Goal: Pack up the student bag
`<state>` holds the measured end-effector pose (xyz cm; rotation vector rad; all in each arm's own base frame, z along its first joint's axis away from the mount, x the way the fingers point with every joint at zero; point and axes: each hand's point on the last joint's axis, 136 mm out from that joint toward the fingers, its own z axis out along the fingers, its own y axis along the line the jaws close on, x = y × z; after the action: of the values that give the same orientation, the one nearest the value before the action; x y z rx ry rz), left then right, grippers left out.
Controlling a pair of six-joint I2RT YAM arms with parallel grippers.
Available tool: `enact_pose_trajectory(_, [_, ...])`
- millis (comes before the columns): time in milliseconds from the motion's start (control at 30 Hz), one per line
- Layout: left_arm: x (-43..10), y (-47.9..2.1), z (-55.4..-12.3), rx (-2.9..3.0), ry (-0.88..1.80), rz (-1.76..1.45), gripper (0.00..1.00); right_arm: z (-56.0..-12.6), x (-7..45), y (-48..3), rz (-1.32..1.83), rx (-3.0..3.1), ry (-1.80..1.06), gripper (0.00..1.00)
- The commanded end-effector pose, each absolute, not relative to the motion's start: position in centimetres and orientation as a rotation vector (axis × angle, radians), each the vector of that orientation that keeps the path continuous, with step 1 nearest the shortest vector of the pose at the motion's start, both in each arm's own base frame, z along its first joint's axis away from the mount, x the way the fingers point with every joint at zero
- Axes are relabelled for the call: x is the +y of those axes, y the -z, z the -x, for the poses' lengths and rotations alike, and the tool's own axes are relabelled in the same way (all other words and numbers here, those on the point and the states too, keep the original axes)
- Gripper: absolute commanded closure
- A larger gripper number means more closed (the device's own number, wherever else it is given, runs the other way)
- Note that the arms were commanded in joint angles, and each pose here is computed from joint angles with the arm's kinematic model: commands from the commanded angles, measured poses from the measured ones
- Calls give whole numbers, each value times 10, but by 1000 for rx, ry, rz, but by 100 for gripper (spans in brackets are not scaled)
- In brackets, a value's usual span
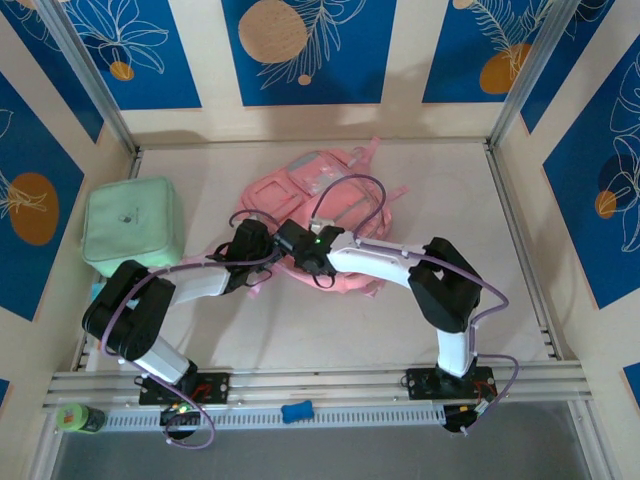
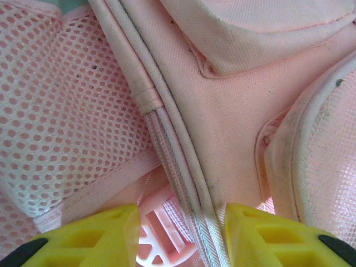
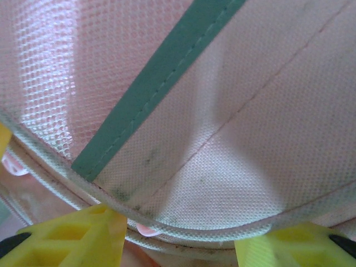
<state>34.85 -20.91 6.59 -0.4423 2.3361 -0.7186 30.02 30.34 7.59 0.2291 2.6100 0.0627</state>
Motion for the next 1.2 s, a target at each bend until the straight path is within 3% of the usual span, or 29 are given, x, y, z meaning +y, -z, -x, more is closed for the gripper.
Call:
enact_pose_trajectory(0, [-204, -63, -346, 2327, 701, 466, 56, -311, 289, -76, -313, 2543, 53, 48])
enact_pose_trajectory(100, [-203, -63, -346, 2329, 699, 466, 56, -313, 284, -74, -310, 2530, 86, 49])
enact_pose_trajectory(300, [-202, -62, -346, 2332, 695, 469, 55, -311, 273, -87, -248, 2507, 175, 64])
enact_pose_trajectory(600, [-202, -67, -347, 2320, 700, 467, 54, -300, 266, -88, -66, 2576, 136, 76])
enact_pose_trajectory(733, [-203, -67, -348, 2326, 703, 464, 54, -303, 273, -80, -72, 2609, 85, 78])
enact_pose_trajectory(933, [-201, -71, -348, 2324, 689, 461, 54, -305, 290, -72, -48, 2628, -15, 70])
enact_pose_trajectory(1167, [-205, -69, -348, 2338, 710, 461, 53, -299, 284, -75, -49, 2636, 4, 83])
